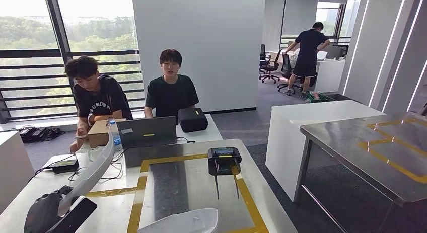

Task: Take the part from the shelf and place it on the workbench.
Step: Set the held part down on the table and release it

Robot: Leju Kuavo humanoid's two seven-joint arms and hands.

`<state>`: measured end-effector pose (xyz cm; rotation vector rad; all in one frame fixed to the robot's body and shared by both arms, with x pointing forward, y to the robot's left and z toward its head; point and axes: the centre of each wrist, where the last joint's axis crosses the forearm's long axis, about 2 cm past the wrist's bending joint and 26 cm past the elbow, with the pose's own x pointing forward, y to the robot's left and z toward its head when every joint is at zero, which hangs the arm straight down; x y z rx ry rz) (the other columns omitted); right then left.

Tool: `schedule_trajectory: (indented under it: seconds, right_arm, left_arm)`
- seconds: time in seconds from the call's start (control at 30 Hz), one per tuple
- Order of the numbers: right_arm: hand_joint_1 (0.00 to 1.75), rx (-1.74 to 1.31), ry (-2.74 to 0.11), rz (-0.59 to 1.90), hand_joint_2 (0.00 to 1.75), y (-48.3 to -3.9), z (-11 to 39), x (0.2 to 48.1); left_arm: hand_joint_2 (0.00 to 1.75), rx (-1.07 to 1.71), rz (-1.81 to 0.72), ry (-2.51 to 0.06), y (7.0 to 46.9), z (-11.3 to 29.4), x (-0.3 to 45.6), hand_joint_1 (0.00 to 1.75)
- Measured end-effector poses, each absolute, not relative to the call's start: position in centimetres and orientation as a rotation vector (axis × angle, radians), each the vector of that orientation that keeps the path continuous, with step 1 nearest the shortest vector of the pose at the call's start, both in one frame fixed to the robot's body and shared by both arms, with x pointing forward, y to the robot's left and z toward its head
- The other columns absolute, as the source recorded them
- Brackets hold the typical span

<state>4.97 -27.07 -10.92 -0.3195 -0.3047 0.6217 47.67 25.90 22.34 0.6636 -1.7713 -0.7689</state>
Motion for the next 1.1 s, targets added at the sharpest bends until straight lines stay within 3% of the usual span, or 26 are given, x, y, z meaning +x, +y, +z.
schedule_trajectory:
  seconds: [1.1]
  right_arm:
    - [0.00, -0.315, -0.290, 0.623, 0.00, -27.0, -10.9, 5.1]
  left_arm:
    - [1.75, 0.723, -0.742, -1.699, 27.8, 22.0, 47.7, 1.75]
